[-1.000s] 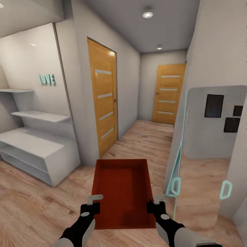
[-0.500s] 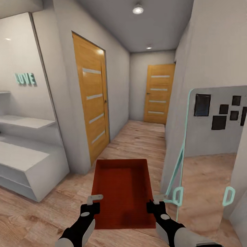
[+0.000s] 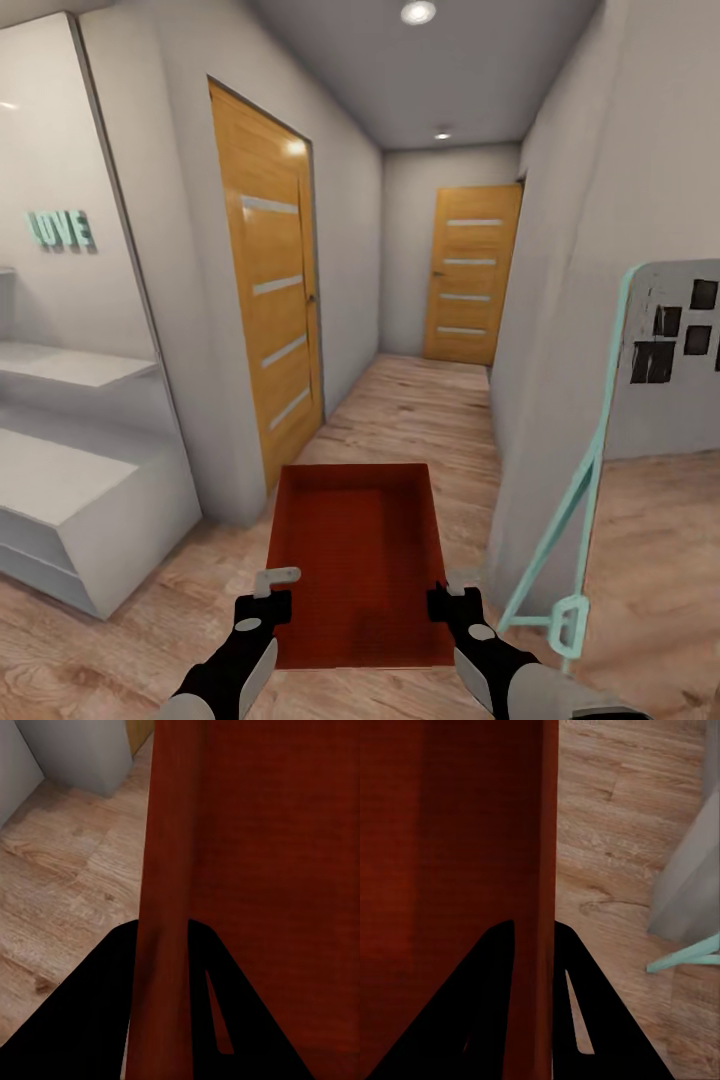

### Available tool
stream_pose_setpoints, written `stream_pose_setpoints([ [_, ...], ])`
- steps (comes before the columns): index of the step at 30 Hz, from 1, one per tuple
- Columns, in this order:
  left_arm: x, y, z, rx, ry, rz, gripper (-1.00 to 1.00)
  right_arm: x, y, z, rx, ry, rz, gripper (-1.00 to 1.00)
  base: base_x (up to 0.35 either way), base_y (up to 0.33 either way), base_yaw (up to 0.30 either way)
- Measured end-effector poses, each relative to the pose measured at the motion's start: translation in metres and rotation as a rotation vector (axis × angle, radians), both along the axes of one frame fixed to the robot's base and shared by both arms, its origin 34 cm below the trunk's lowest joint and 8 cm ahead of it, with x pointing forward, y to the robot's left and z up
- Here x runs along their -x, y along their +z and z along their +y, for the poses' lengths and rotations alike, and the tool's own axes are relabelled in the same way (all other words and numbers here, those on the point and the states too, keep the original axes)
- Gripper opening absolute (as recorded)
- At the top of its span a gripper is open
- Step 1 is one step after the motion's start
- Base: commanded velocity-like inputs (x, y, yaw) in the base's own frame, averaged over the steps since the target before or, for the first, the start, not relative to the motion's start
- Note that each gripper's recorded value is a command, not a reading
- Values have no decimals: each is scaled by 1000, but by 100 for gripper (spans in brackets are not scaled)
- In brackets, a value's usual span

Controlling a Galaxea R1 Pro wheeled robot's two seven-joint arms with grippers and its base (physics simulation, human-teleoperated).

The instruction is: Move the two storage containers from the living room to the garage. In the garage, place one container on the floor and stack the other container on top of it (either order is fine).

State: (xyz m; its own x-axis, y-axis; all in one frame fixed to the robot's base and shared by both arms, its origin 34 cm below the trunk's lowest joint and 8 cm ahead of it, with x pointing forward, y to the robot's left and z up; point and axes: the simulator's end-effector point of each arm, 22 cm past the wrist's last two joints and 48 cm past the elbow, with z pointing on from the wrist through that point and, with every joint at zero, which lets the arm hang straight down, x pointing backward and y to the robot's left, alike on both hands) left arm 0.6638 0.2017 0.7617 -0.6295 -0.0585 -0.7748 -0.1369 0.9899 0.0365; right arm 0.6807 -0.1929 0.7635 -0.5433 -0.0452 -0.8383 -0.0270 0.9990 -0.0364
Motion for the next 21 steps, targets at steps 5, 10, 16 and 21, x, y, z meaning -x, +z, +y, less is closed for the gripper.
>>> stream_pose_setpoints([
  [5,0,0,0,0,0,0,-100,0,0,0,0,0,0,-100,321,139,-32],
  [10,0,0,0,0,-1,0,-100,0,0,0,1,0,0,-100,321,139,-238],
  [16,0,0,0,0,0,0,-100,0,0,0,1,1,0,-100,321,139,-280],
  [21,0,0,0,0,0,0,-100,0,0,0,1,0,0,-100,321,139,-283],
])
